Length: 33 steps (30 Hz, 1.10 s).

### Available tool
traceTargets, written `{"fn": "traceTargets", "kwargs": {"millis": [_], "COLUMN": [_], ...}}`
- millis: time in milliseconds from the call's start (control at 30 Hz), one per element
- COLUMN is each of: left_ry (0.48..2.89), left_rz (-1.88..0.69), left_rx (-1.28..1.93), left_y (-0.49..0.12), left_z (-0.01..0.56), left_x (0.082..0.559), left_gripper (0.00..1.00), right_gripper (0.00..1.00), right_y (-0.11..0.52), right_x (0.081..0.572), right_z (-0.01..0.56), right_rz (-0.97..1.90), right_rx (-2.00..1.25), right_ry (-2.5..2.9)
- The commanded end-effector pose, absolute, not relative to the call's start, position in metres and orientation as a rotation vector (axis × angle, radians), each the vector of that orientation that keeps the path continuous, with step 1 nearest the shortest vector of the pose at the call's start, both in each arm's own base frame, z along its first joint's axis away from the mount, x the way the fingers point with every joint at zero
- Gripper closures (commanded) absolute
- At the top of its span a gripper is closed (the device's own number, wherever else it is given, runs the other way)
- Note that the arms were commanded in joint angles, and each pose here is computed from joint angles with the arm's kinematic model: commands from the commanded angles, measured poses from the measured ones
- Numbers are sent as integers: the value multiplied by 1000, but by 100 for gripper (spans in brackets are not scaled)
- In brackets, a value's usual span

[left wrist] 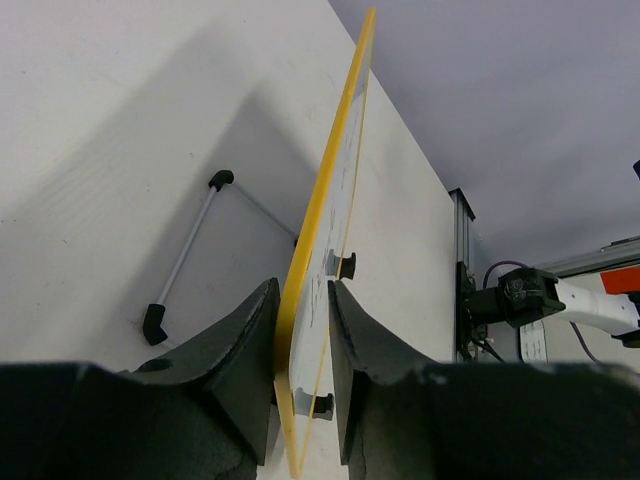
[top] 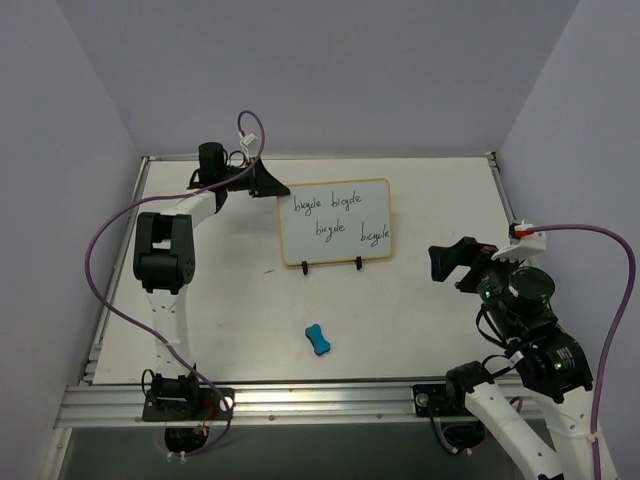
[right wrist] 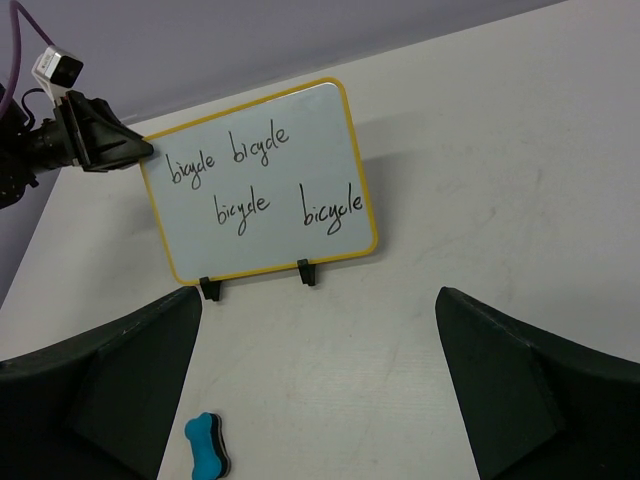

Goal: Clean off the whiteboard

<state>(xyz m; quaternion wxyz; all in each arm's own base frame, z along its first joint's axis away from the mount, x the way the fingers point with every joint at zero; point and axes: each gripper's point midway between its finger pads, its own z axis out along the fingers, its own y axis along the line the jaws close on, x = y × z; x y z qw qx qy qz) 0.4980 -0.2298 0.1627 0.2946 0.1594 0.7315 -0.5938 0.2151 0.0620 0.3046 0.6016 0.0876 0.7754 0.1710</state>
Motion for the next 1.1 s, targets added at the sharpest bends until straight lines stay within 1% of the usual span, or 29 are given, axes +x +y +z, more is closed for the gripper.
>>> {"fn": "traceTargets", "kwargs": {"millis": [0,200,233,267,367,467,500,567,600,733,833,867,967,1000,1067], "left_ry": [1860,1868,1869,1869,1870,1875,1877,1877,1875,1868,1857,1852,1852,1858,1873], "left_rz": [-1580,-1600,-1607,-1613,-1617,-1620,-1618,-1620,-1620,-1616,-1611,-1610,-1590,-1580,-1566], "left_rx": [526,534,537,539,537,533,529,527,528,539,558,565,562,553,547], "left_y": [-232,-235,-235,-235,-234,-232,-231,-230,-229,-230,-229,-228,-223,-221,-217], "left_z": [181,174,173,172,169,163,162,161,161,162,163,163,156,153,145], "left_x": [501,498,497,497,496,496,497,497,497,495,494,493,494,495,495], "left_gripper": [66,66,68,73,77,79,87,96,97,98,98,98,98,98,98], "right_gripper": [0,0,0,0,0,0,0,0,1,5,14,19,23,22,21], "right_y": [62,60,60,59,59,63,66,74,77,107,135,147,166,164,189], "right_x": [219,216,216,216,216,217,219,220,223,228,236,240,242,248,239], "right_z": [314,312,312,312,308,304,303,297,297,278,254,238,210,209,197], "right_rz": [406,401,402,399,391,403,410,439,447,596,759,815,815,745,700], "right_rx": [219,223,224,223,223,199,187,156,146,69,73,62,63,88,-1], "right_ry": [1764,1766,1766,1766,1776,1791,1798,1818,1813,1856,1900,1929,2028,2032,2099]}}
